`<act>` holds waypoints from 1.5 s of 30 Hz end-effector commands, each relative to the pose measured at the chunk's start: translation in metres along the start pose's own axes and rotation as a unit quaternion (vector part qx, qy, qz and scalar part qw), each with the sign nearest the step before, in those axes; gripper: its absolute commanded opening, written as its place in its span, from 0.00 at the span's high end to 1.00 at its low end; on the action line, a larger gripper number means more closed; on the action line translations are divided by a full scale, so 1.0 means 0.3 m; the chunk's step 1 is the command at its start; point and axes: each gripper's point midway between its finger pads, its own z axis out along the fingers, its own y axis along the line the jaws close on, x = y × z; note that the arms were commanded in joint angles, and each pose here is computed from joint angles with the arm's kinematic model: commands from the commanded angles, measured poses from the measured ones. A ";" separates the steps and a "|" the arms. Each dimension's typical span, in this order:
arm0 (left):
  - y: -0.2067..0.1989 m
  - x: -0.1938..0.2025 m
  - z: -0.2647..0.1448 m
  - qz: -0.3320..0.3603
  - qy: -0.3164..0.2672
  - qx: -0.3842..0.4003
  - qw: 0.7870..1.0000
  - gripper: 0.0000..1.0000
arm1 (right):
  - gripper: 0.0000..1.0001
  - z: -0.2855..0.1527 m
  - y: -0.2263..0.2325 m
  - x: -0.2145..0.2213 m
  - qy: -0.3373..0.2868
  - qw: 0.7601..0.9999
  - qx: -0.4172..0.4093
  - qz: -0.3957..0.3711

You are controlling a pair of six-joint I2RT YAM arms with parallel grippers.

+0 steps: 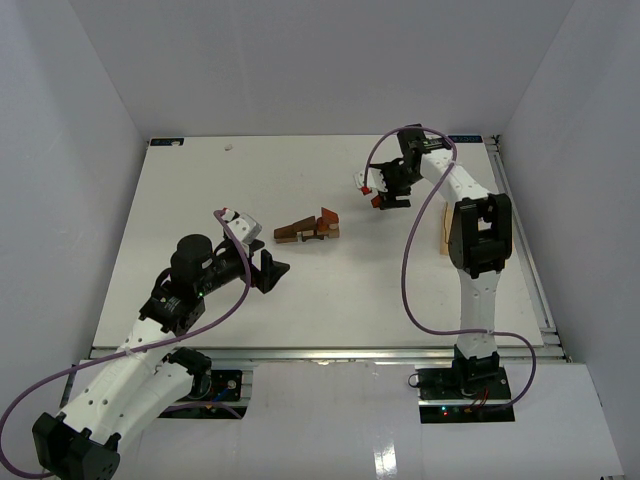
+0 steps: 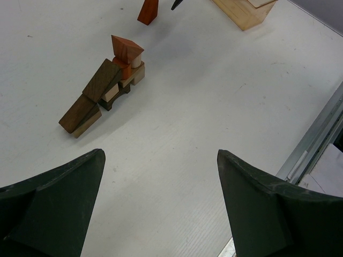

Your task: Build the wood block tower

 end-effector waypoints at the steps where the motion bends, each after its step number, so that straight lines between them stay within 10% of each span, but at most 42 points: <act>1: 0.010 0.007 -0.003 0.001 0.002 -0.006 1.000 0.04 | 0.19 0.001 -0.057 0.033 0.022 0.999 0.005 -0.036; 20: 0.016 0.013 0.000 0.000 0.006 -0.007 1.000 0.04 | 0.29 0.088 -0.074 0.120 0.032 0.999 0.000 0.003; 45: -0.016 -0.002 -0.004 0.024 -0.010 0.025 0.999 0.03 | 0.79 -0.037 -0.013 -0.025 -0.031 0.997 0.004 0.067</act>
